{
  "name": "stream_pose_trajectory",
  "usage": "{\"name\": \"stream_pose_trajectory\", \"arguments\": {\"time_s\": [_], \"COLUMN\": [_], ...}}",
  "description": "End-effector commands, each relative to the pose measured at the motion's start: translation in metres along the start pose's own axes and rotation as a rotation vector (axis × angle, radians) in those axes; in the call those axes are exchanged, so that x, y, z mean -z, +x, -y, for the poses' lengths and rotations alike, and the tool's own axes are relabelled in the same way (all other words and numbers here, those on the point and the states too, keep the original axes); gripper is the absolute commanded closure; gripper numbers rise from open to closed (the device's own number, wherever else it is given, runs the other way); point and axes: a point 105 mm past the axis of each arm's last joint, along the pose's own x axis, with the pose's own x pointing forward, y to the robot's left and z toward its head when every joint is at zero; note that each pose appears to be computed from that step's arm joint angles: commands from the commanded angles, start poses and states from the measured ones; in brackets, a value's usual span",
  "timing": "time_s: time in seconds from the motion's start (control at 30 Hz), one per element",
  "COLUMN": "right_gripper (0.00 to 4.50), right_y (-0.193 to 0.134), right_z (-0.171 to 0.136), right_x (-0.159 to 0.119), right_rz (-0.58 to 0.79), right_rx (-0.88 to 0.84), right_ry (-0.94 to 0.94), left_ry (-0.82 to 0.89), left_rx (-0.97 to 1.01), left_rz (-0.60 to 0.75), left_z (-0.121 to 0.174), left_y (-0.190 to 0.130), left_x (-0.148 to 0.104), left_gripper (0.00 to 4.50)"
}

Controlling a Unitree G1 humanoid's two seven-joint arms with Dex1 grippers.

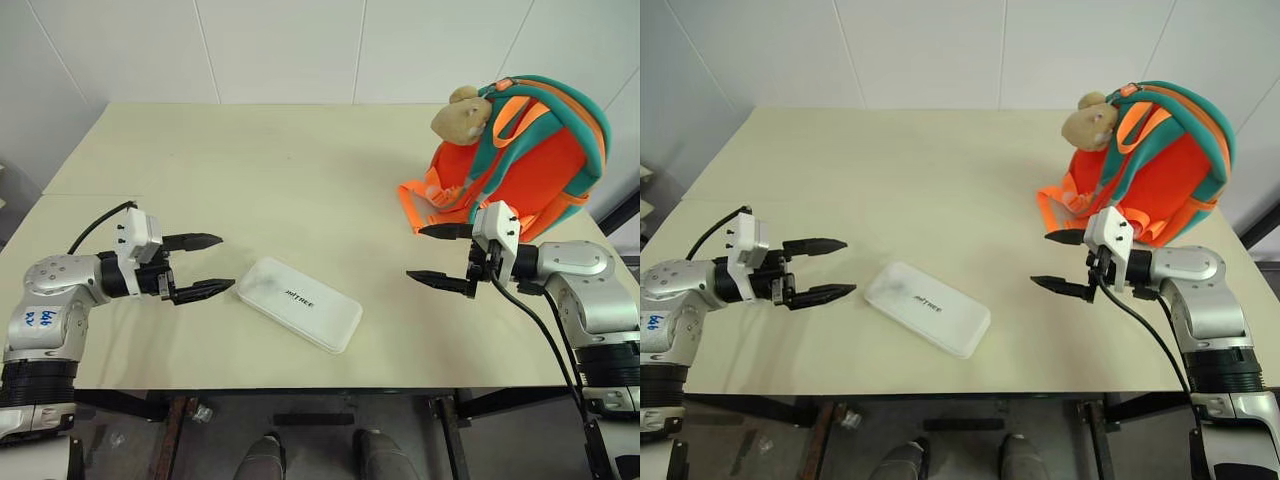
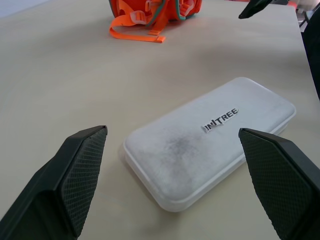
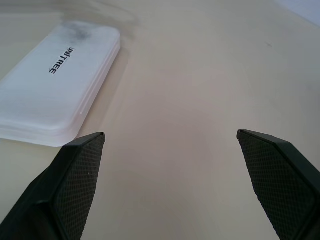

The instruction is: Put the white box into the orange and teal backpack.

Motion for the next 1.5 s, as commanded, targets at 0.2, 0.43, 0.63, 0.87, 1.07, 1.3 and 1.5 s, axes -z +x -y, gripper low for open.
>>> {"name": "stream_pose_trajectory", "arguments": {"time_s": [0.2, 0.43, 0.63, 0.87, 1.07, 1.3, 1.5], "right_gripper": [0.04, 1.73, 3.84, 4.50, 4.50, 4.50, 4.50], "right_y": [0.011, 0.015, 0.021, 0.030, 0.039, 0.052, 0.055], "right_z": [0.000, -0.028, -0.054, -0.092, -0.102, -0.109, -0.109], "right_x": [0.000, 0.021, 0.032, 0.035, 0.034, 0.035, 0.035], "right_rz": [0.027, -0.034, -0.032, -0.006, 0.008, 0.021, 0.021], "right_rx": [0.008, -0.081, -0.124, -0.217, -0.222, -0.240, -0.245], "right_ry": [-0.030, -0.028, 0.017, 0.116, 0.154, 0.168, 0.172], "left_ry": [0.044, 0.078, 0.093, 0.069, 0.068, 0.063, 0.056], "left_rx": [-0.032, -0.077, -0.110, -0.052, -0.056, -0.129, -0.090], "left_rz": [0.023, -0.032, -0.079, -0.139, -0.174, -0.147, -0.145], "left_z": [-0.004, -0.024, -0.039, -0.037, -0.038, -0.048, -0.039], "left_y": [0.000, -0.005, -0.004, 0.024, 0.040, 0.045, 0.056], "left_x": [-0.007, 0.008, 0.023, 0.044, 0.057, 0.055, 0.061], "left_gripper": [0.00, 1.20, 3.11, 4.06, 4.06, 4.06, 4.06]}}
